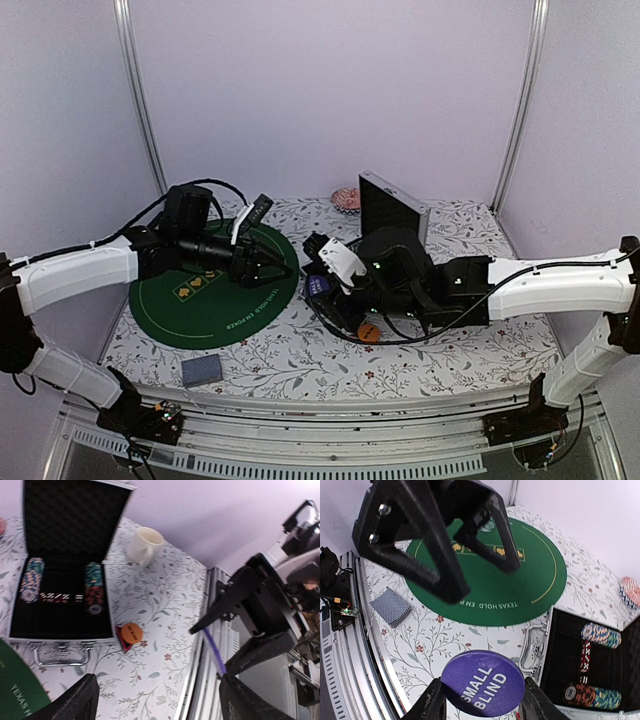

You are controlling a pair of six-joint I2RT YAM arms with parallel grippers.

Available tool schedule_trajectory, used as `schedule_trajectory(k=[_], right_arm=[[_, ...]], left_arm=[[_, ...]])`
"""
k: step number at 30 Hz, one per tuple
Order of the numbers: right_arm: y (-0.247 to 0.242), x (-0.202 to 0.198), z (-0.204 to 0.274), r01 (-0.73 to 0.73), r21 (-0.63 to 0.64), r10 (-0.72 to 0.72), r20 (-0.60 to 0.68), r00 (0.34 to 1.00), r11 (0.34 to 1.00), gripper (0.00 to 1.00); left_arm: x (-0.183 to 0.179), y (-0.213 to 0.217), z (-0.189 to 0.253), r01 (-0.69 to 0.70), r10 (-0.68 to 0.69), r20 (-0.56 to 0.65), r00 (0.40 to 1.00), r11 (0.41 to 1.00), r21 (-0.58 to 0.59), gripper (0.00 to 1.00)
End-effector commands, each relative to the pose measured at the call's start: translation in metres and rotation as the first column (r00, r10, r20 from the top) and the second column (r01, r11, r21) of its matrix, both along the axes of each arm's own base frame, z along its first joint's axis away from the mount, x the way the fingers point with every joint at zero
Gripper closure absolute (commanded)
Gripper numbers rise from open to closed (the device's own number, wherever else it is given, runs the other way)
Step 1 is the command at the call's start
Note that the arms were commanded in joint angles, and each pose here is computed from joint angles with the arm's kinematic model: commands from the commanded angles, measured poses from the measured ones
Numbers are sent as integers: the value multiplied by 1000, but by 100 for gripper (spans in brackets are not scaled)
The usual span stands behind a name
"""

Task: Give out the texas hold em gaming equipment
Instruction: Pass from the right arm to the left

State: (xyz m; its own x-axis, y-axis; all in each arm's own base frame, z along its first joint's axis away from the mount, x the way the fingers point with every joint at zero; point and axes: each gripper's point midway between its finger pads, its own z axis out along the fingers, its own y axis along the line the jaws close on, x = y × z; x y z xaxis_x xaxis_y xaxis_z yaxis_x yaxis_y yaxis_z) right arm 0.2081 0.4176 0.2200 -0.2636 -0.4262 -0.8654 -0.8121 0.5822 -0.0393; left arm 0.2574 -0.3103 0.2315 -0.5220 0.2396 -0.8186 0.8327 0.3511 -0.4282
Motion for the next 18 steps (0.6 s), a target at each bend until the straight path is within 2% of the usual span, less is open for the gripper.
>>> schedule_trajectory(k=[1, 5, 10, 14, 18], right_arm=[[10, 10, 39, -26, 60, 13, 211, 977, 998, 61], [15, 11, 45, -34, 72, 15, 243, 970, 997, 62], [23, 11, 42, -30, 47, 16, 271, 963, 998, 63], [31, 6, 43, -42, 30, 31, 301, 953, 999, 63], [39, 3, 39, -43, 2, 40, 321, 946, 999, 63]], left_arm=[[-55, -14, 43, 274, -266, 72, 961, 945, -176, 17], [-57, -14, 42, 277, -269, 67, 961, 944, -177, 27], [-56, -18, 34, 274, -271, 37, 962, 946, -171, 29], [-52, -19, 30, 252, -250, 34, 968, 955, -159, 36], [-46, -19, 27, 216, -212, 44, 976, 967, -139, 51]])
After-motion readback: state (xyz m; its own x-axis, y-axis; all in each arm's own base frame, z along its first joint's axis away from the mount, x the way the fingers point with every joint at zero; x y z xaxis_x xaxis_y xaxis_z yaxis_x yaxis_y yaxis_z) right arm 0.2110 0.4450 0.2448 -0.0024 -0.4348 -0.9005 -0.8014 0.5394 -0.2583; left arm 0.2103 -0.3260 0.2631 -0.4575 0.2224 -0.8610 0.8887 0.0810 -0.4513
